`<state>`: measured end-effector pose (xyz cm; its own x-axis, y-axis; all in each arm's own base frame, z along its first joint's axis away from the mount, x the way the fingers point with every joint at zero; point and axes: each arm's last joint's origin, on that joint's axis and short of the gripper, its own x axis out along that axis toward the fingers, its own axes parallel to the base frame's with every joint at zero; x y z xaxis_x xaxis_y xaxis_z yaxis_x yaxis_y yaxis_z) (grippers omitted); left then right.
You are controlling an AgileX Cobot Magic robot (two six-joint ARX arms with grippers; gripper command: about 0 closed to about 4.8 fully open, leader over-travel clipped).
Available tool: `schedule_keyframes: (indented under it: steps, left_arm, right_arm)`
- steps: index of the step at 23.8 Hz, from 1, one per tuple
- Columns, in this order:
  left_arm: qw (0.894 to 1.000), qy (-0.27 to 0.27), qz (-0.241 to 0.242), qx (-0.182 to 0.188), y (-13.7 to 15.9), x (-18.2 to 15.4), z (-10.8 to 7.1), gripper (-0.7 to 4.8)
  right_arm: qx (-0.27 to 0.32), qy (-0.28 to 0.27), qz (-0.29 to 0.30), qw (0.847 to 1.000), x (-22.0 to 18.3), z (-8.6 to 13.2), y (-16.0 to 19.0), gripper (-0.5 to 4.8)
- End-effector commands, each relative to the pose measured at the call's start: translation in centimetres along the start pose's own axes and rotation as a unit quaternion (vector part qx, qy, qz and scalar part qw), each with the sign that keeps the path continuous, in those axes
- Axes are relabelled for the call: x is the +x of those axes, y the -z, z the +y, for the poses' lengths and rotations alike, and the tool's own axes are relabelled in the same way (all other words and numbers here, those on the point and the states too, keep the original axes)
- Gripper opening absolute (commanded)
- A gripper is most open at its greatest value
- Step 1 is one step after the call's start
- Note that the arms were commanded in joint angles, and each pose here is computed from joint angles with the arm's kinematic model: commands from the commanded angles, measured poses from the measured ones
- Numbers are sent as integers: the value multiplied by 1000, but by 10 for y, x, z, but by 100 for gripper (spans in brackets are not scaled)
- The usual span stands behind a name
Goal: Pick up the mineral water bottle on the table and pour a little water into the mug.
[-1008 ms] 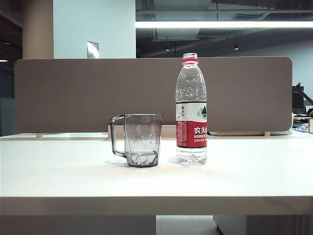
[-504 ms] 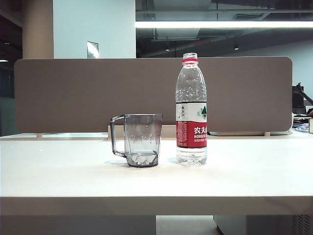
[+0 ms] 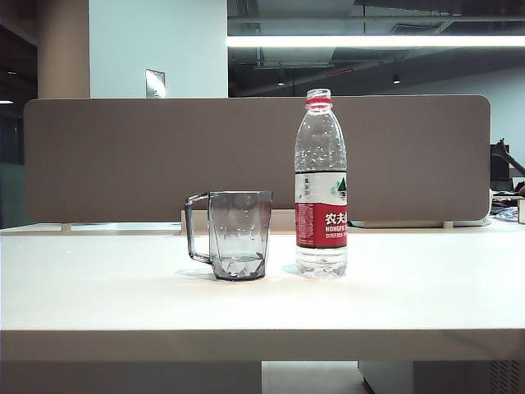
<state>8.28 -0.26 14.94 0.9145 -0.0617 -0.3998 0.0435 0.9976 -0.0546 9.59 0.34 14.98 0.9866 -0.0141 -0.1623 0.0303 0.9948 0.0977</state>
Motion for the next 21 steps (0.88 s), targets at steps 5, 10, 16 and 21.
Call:
schedule_keyframes:
  steps: [5, 10, 16, 21]
  left_arm:
    - [999, 11, -36, 2, -3, 4, 0, -5]
    - [999, 11, -43, 4, -3, 4, 0, -5]
    - [993, 13, -120, 9, -5, 12, 0, -5]
    - [993, 13, -117, 9, -5, 12, 0, -5]
  right_arm:
    - [1, 0, -5, 1000, 1, 0, 1, -5]
    - [1, 0, -5, 1000, 1, 0, 1, -5]
    - [1, 0, -5, 1000, 1, 0, 1, -5]
    - [1, 0, -5, 1000, 1, 0, 1, -5]
